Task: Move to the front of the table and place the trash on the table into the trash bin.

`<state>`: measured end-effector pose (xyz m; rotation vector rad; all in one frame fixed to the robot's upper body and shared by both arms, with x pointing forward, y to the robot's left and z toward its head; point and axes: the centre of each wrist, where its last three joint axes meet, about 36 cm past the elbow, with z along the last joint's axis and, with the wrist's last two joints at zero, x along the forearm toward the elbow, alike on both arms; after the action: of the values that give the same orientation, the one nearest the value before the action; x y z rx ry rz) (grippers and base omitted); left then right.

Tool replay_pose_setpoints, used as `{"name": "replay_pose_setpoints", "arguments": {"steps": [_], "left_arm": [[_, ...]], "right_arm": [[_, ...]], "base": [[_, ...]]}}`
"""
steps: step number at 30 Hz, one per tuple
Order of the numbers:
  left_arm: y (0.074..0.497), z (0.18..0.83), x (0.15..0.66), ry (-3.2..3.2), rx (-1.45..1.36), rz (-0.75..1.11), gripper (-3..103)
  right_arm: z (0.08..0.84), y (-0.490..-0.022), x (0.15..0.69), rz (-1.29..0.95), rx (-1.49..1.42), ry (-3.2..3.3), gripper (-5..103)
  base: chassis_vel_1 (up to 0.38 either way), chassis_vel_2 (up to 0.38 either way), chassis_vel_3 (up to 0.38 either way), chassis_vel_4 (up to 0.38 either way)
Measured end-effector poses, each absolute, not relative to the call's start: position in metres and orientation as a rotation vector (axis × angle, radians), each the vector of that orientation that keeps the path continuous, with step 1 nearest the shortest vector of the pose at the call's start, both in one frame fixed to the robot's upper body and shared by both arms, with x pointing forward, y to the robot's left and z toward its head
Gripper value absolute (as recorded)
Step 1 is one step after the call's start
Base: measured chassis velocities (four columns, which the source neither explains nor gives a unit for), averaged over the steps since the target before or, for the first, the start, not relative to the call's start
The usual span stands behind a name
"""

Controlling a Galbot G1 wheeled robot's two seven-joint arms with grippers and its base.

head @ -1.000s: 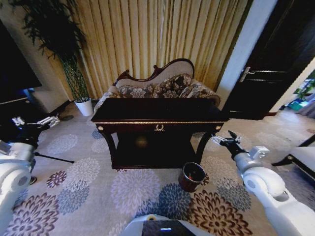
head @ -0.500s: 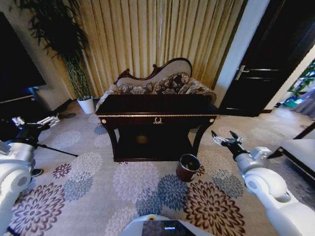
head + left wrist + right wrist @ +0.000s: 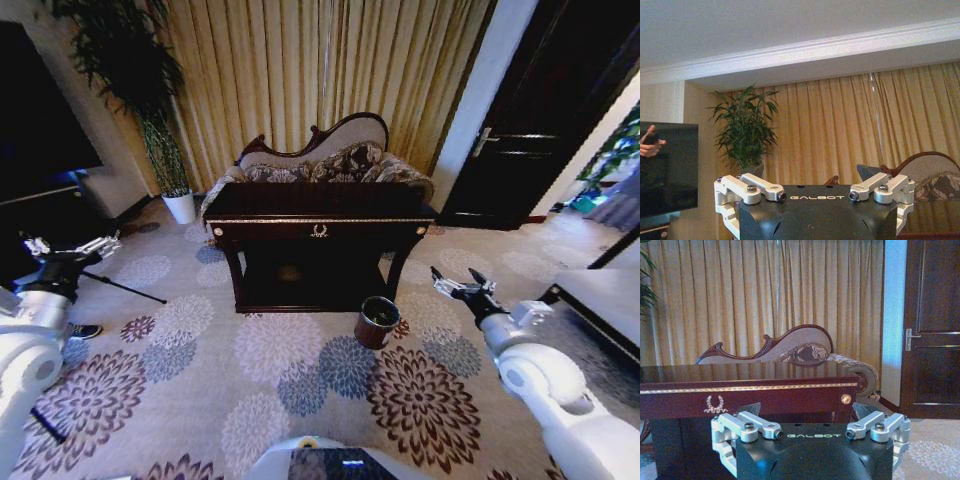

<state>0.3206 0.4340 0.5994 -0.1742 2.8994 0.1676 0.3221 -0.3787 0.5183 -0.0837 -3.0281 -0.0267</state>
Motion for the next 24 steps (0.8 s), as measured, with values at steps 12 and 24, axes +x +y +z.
{"name": "replay_pose_setpoints", "arguments": {"steps": [12,24], "left_arm": [[0.432,0.599,0.319,2.901,-0.167,0.170,100],[0.424,0.590,0.315,2.902,-0.195,0.182,100]], "right_arm": [[0.513,-0.379,0.322,-0.022,-0.094,-3.042,100],[0.505,-0.380,0.319,-0.065,-0.119,-3.067,100]], "base": [[0.226,-0.227,-0.220,0.231],[0.074,-0.086,-0.086,0.084]]}}
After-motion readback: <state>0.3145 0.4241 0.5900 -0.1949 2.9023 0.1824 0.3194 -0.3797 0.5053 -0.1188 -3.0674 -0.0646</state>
